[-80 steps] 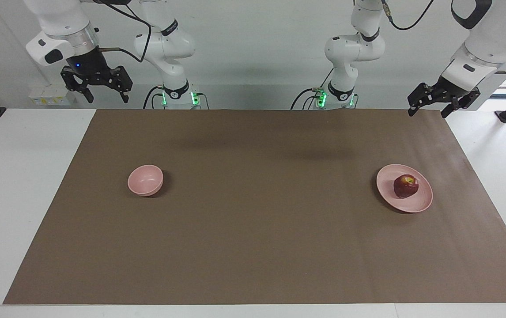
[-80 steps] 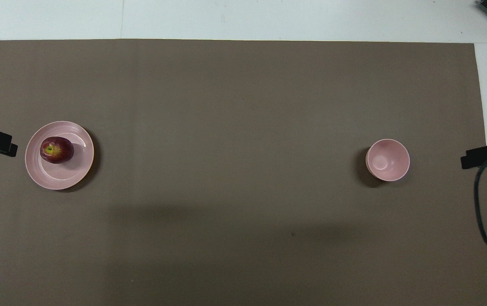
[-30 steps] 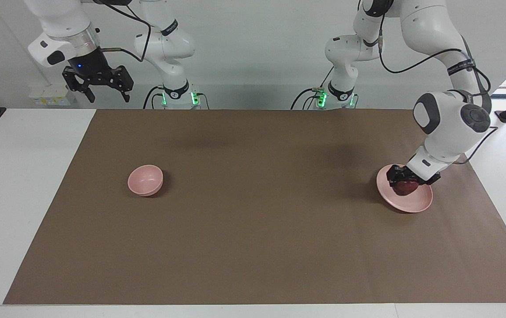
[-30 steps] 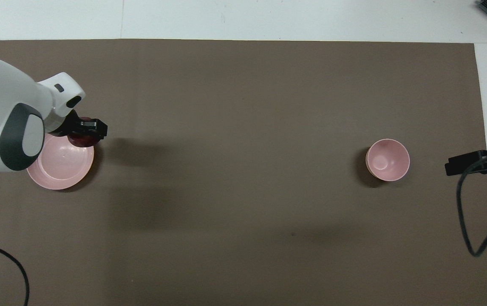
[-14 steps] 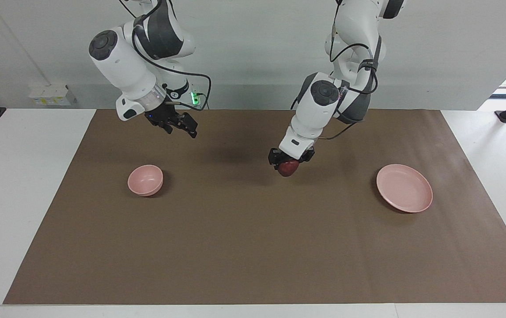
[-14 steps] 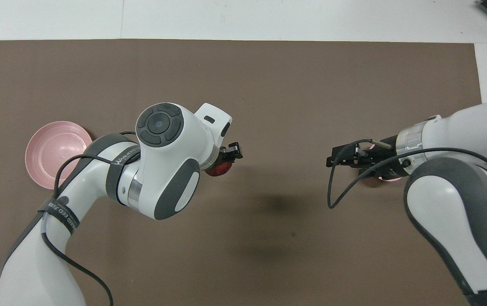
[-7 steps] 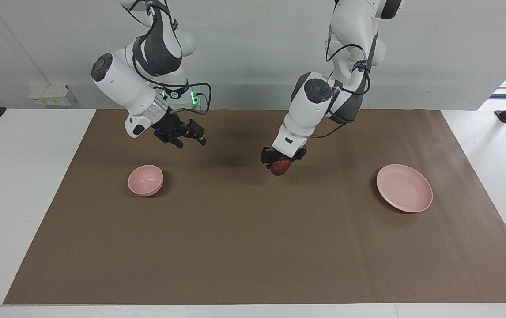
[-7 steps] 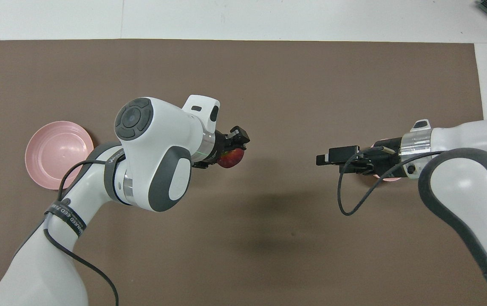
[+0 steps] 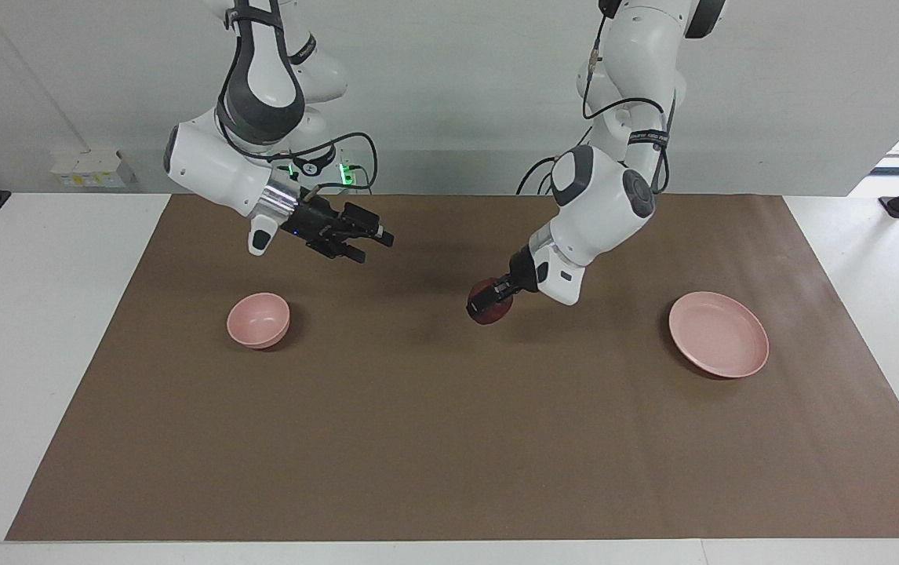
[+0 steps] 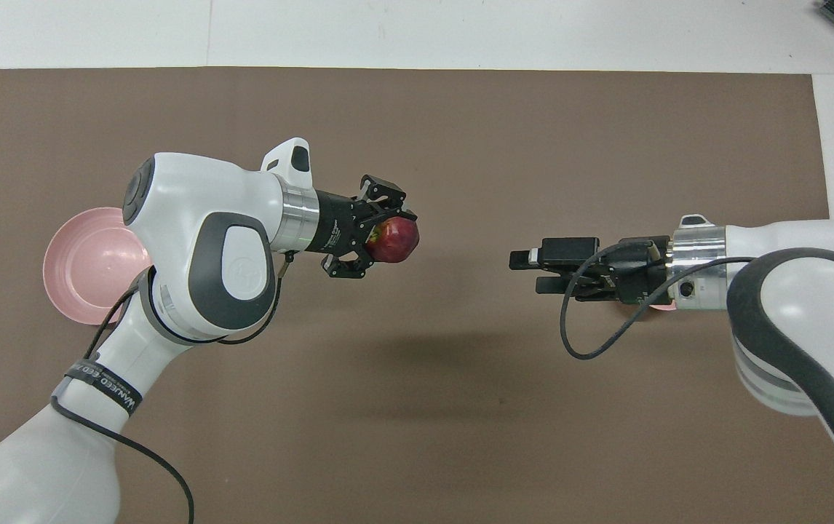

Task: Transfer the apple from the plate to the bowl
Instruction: 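Bring the apple toward the right gripper and grasp it there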

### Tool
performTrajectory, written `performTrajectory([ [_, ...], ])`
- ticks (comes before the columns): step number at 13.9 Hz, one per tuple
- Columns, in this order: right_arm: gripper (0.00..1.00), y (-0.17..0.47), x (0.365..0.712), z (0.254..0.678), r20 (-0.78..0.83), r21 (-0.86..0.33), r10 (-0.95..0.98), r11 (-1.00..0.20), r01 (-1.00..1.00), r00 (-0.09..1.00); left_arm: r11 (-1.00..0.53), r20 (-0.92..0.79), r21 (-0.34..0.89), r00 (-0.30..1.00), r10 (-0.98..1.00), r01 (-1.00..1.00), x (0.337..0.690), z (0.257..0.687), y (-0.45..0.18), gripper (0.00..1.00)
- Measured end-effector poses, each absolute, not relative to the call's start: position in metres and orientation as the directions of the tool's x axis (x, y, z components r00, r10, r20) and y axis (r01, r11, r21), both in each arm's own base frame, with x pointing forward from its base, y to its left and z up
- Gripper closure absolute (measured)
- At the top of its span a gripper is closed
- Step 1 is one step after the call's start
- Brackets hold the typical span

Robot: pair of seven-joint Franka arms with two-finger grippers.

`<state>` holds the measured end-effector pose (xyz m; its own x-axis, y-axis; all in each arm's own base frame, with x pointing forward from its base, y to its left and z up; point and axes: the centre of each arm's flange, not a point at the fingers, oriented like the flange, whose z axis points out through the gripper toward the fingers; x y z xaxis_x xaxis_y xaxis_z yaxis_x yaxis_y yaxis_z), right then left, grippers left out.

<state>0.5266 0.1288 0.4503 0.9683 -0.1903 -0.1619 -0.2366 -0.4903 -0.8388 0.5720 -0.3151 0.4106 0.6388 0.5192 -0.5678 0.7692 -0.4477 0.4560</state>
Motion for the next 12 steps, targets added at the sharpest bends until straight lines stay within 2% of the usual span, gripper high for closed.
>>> performTrajectory([
  [3, 0.0, 0.165, 0.525, 0.447, -0.141, -0.864, -0.253, -0.44, -0.244, 0.957, -0.292, -0.738, 0.305, 0.419, 0.528, 0.906, 0.574, 0.417, -0.305, 0.28],
  [6, 0.0, 0.179, 0.523, 0.447, -0.115, -0.874, -0.266, -0.431, -0.225, 0.957, -0.171, -0.88, 0.153, 0.213, 0.426, 0.973, 0.576, 0.435, -0.29, 0.28],
  [12, 0.0, 0.189, 0.525, 0.441, -0.126, -0.903, -0.302, -0.36, -0.235, 0.945, -0.081, -0.978, 0.042, 0.058, 0.2, 0.996, 0.563, 0.46, -0.301, 0.28],
])
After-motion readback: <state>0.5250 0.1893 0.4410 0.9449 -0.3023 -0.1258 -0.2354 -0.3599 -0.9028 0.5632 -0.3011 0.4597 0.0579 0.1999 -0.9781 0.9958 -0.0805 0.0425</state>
